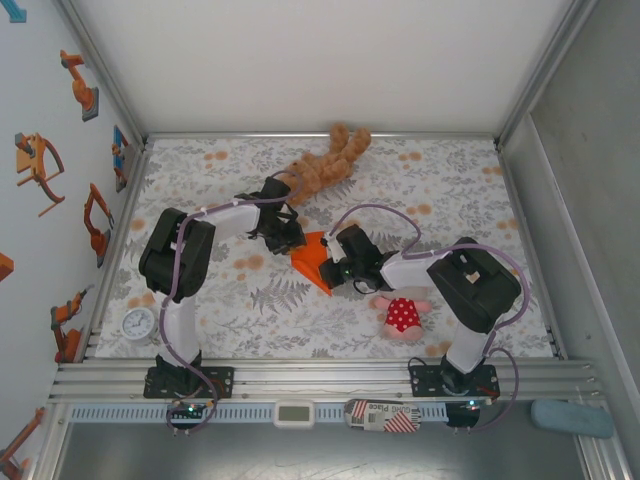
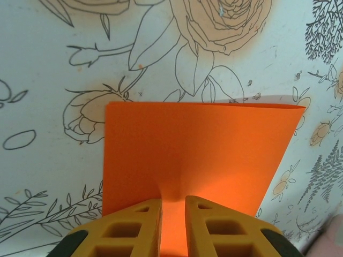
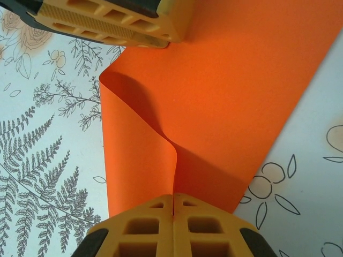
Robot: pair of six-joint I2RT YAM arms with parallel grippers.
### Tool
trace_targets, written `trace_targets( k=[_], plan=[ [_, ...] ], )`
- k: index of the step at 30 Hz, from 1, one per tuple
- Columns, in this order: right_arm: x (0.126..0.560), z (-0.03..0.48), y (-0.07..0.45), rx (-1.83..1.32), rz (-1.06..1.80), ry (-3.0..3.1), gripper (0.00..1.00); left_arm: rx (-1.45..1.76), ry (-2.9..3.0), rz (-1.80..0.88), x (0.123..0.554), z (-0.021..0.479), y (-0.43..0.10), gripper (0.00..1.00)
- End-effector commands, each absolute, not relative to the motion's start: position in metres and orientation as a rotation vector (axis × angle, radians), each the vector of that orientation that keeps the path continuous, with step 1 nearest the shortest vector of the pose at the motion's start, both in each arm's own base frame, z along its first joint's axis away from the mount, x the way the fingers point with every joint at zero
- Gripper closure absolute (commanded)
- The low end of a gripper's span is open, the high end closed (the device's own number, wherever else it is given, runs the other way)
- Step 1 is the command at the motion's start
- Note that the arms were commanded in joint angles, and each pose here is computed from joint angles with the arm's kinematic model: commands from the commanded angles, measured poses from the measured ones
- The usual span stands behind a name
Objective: Fold a paper plane with a square sheet of paper (pick it up from the middle)
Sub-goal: Third fold the triangle at the center of the table.
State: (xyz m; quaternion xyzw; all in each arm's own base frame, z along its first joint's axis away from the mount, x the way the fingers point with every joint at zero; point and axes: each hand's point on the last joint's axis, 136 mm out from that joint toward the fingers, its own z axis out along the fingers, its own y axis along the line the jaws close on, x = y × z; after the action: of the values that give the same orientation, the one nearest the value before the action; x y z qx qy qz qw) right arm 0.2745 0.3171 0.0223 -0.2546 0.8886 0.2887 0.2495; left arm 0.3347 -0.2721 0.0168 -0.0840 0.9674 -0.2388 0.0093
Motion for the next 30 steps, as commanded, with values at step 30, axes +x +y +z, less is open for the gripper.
trace_targets(
  k=[30],
  plan=[
    [0.2796, 0.0171, 0.3189, -0.706, 0.782, 2.434, 1.0, -0.224, 3.043, -0.716, 0.3326, 0.0172, -0.2727, 0.8]
  ],
)
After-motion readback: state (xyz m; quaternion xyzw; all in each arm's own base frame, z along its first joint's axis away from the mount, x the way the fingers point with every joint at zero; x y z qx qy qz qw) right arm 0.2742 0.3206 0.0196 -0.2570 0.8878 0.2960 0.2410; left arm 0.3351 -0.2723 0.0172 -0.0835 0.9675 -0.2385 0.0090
